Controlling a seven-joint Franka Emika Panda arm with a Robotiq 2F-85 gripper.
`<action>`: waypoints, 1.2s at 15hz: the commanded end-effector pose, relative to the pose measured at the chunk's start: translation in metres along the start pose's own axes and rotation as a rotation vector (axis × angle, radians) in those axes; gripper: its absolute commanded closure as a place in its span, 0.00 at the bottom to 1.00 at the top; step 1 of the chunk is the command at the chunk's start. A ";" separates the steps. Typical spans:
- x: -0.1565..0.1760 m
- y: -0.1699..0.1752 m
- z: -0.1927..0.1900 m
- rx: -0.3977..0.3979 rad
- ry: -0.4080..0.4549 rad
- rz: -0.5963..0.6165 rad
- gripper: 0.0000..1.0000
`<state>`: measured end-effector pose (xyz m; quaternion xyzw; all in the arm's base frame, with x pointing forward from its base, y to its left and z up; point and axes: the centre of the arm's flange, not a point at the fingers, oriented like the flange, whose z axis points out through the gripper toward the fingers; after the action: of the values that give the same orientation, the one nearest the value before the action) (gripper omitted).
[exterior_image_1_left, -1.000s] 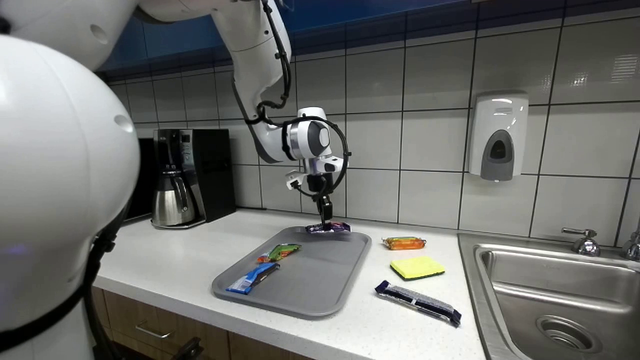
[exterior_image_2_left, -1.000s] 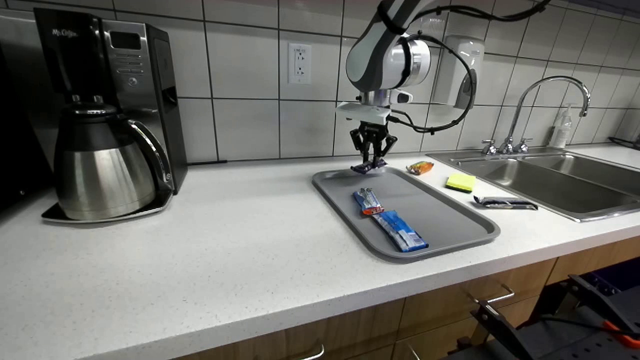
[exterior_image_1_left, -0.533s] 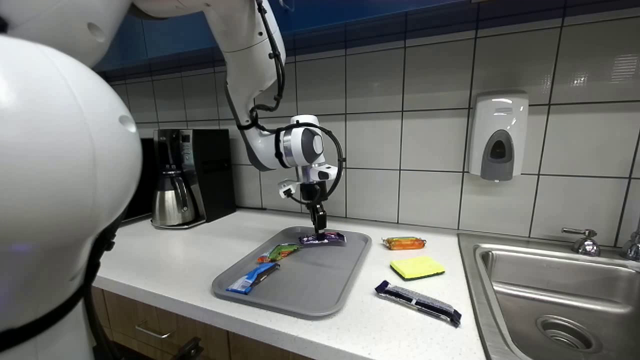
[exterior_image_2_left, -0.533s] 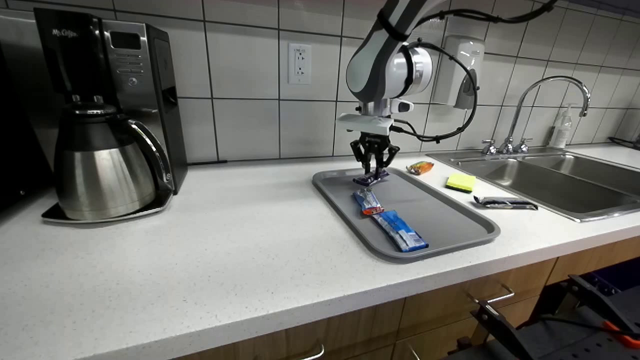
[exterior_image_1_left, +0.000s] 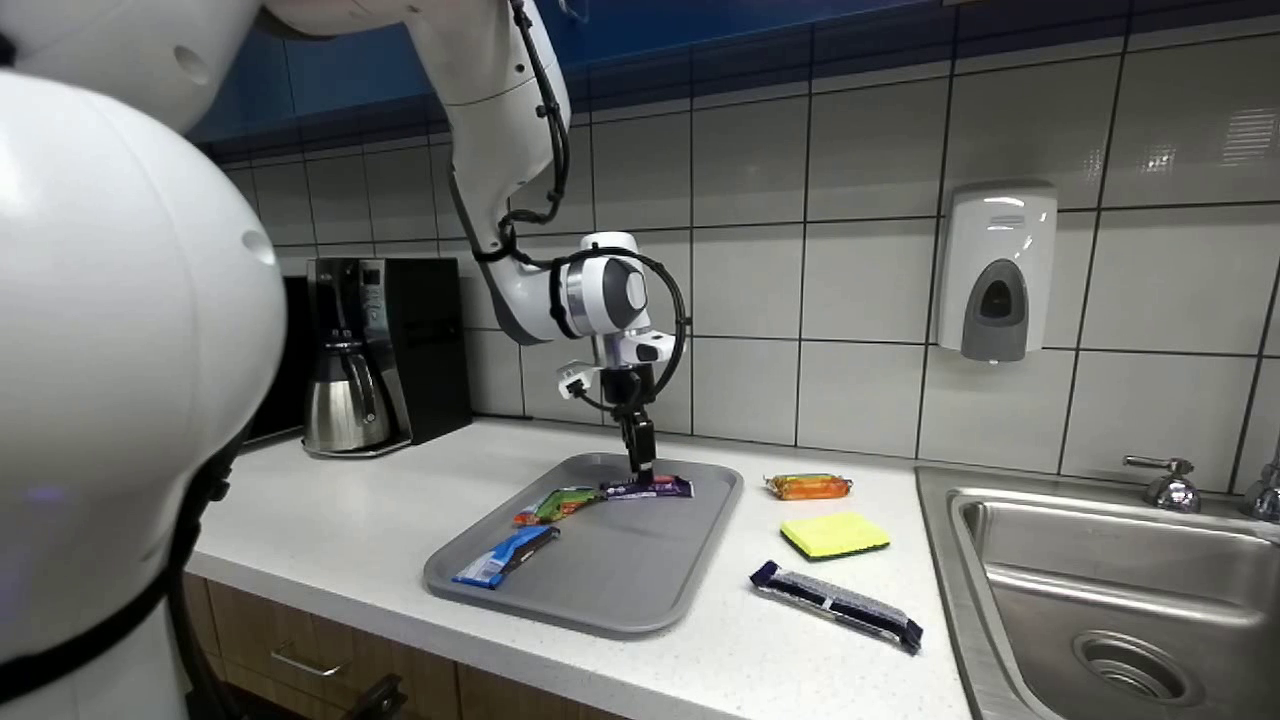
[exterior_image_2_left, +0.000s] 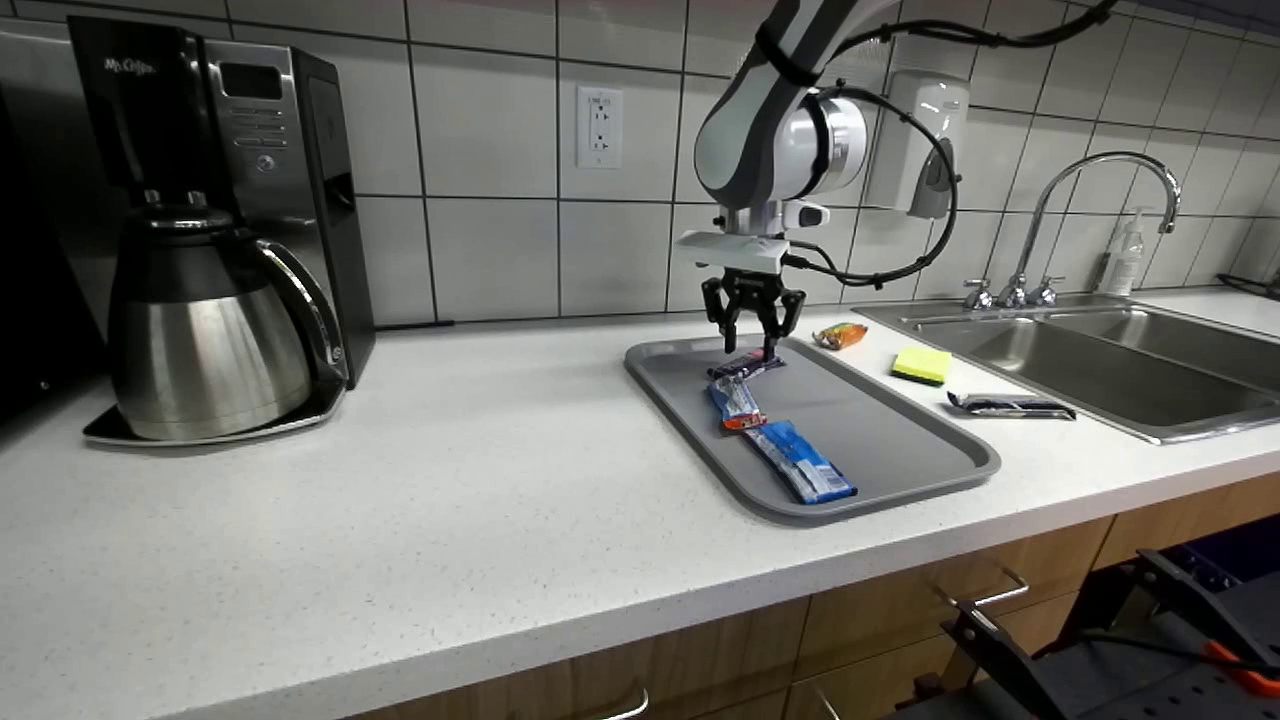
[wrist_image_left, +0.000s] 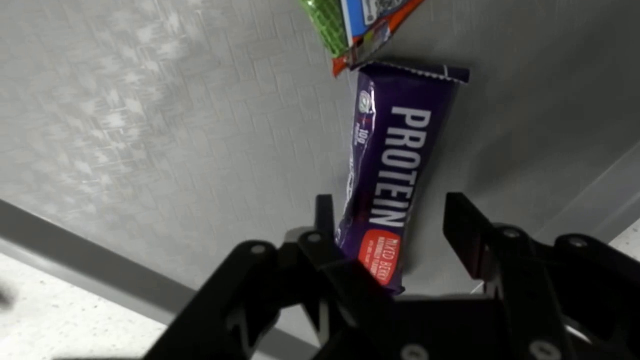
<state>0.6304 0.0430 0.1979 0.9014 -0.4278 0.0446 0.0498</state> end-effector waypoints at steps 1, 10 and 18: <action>-0.003 0.007 -0.014 -0.006 0.016 0.013 0.08; 0.045 0.026 -0.028 -0.001 0.033 0.091 0.00; 0.098 0.044 -0.024 -0.014 0.068 0.189 0.00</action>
<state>0.6456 -0.0432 0.2320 0.8676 -0.4877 0.0779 0.0570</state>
